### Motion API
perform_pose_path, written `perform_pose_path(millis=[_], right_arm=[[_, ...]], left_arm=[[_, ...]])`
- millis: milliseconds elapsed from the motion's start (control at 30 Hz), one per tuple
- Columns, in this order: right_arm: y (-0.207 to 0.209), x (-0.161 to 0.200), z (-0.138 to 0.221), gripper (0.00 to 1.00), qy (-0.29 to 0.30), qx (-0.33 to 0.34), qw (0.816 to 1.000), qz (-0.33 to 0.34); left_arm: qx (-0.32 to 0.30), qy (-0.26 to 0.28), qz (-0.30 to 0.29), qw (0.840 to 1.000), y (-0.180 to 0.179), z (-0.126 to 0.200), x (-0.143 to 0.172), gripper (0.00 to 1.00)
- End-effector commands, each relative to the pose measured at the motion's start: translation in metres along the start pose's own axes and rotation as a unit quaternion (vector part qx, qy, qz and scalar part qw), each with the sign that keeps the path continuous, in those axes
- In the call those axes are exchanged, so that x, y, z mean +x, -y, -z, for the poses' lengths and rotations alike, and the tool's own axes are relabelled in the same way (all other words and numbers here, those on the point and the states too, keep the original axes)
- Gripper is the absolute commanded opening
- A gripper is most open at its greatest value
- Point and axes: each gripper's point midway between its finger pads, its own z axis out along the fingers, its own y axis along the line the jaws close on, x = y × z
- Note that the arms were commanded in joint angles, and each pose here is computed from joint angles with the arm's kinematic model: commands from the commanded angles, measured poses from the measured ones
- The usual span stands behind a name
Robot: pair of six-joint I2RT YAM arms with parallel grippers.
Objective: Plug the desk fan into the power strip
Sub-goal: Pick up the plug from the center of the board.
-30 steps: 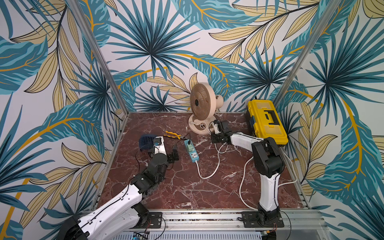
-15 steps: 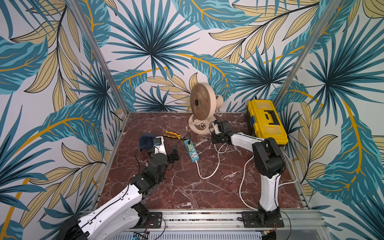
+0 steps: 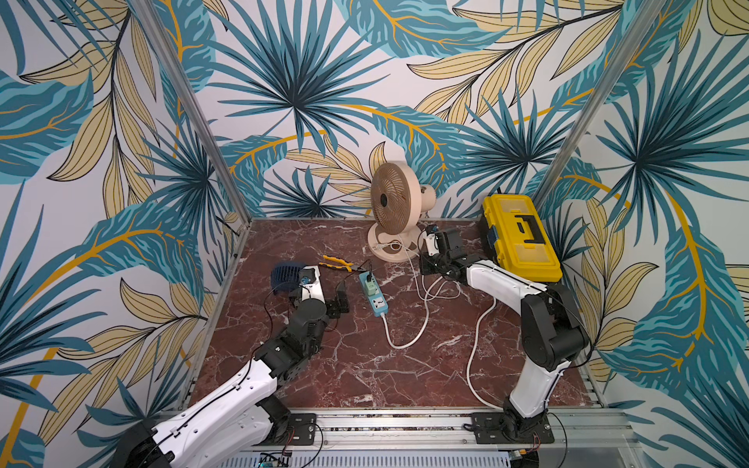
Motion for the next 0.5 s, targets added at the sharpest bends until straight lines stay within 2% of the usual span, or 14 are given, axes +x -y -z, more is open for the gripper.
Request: perform_pose_path(millis=[0,233,467], right_arm=[[-0.003,0.012,0.017,0.0,-0.015,-0.011,1.0,0.005],[-0.008,-0.001,0.063,0.0,0.007,-0.015,1.0,0.006],[-0.025,-0.022,0.108,0.0,0.025,-0.048,0.998,0.023]], left_arm=[[0.009,0.008,-0.002,1.0,0.002,0.001,-0.006,1.0],[0.052,-0.01,-0.01,0.999,0.022,-0.004,-0.002,1.0],[0.15,-0.023,-0.06,0.987,0.07,0.002,0.001,1.0]])
